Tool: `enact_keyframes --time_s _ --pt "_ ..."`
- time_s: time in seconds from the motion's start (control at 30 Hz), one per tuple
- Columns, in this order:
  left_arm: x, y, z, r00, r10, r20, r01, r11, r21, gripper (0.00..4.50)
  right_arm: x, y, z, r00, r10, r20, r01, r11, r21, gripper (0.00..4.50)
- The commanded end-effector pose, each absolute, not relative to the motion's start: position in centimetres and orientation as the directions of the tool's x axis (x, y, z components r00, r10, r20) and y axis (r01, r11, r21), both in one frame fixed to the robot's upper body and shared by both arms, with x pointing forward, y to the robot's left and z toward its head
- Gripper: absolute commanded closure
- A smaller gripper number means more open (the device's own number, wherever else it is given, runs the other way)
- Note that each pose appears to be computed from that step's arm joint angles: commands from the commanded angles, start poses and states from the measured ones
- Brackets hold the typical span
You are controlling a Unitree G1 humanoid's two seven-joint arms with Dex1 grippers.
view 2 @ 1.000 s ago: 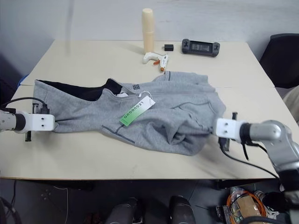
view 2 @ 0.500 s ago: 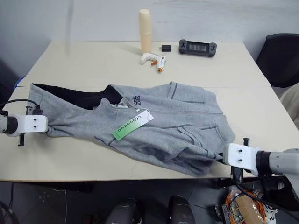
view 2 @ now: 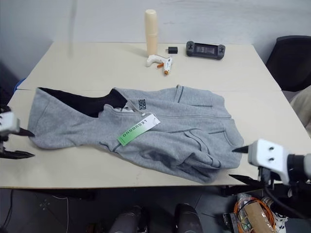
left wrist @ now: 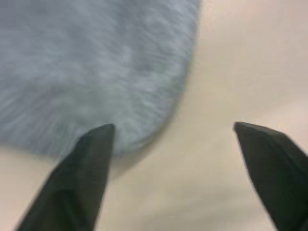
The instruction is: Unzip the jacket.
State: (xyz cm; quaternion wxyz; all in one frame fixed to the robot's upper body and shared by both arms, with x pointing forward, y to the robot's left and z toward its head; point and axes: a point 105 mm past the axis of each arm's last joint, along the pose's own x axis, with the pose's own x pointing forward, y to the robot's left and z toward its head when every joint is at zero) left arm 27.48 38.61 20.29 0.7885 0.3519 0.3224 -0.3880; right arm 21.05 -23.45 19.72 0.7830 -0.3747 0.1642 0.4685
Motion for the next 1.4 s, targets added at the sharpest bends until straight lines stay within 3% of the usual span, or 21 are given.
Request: enact_keyframes --time_s 0.03,0.13,0.23,0.37,0.6,0.7,0.97,1.07,1.13,1.3,1.4 --pt "26.7 34.2 25.0 0.43 -0.596 -0.678 0.895 0.381 0.232 0.0 21.4 -22.0 22.6 0.522 0.654 -0.547 -0.835 0.262 -0.484 0.03" --pt "26.3 30.2 26.4 0.331 -0.694 -0.64 0.943 0.271 0.195 0.0 21.9 -20.3 22.7 0.487 0.696 -0.528 -0.853 0.247 -0.461 0.03" --pt "26.5 27.6 24.4 0.234 -0.678 -0.697 0.972 0.138 0.192 0.0 22.9 -19.1 21.3 0.461 0.698 -0.547 -0.863 0.21 -0.459 0.03" --pt "28.0 25.8 19.7 0.222 -0.564 -0.796 0.971 0.055 0.232 0.0 24.7 -18.9 18.7 0.459 0.667 -0.587 -0.875 0.223 -0.43 0.03" --pt "31.4 22.5 14.8 0.296 -0.512 -0.806 0.946 0.038 0.323 0.0 27.8 -20.6 15.2 0.487 0.572 -0.659 -0.868 0.239 -0.434 0.03" --pt "32.9 22.0 13.7 0.365 -0.476 -0.8 0.917 0.038 0.396 0.63 28.4 -20.7 14.5 0.485 0.571 -0.663 -0.873 0.265 -0.41 0.64" --pt "32.4 22.0 13.2 0.334 -0.489 -0.806 0.927 0.017 0.374 3.02 26.9 -20.9 14.1 0.413 0.595 -0.69 -0.91 0.229 -0.347 3.33" --pt "31.0 22.2 12.9 0.285 -0.503 -0.816 0.943 -0.004 0.332 3.99 25.4 -20.7 13.9 0.355 0.621 -0.699 -0.934 0.208 -0.289 4.42" --pt "29.3 22.7 12.8 0.229 -0.506 -0.831 0.959 -0.029 0.282 4.48 24.0 -20.5 13.9 0.31 0.643 -0.7 -0.951 0.192 -0.244 4.5" --pt "22.5 25.7 12.5 -0.021 -0.406 -0.914 0.994 -0.11 0.026 4.48 19.9 -20.1 13.7 0.204 0.683 -0.701 -0.979 0.162 -0.127 4.5" --pt "21.8 26.3 12.3 0.003 -0.391 -0.92 0.996 -0.085 0.039 4.48 19.3 -20.0 13.6 0.234 0.686 -0.689 -0.971 0.193 -0.138 4.5"
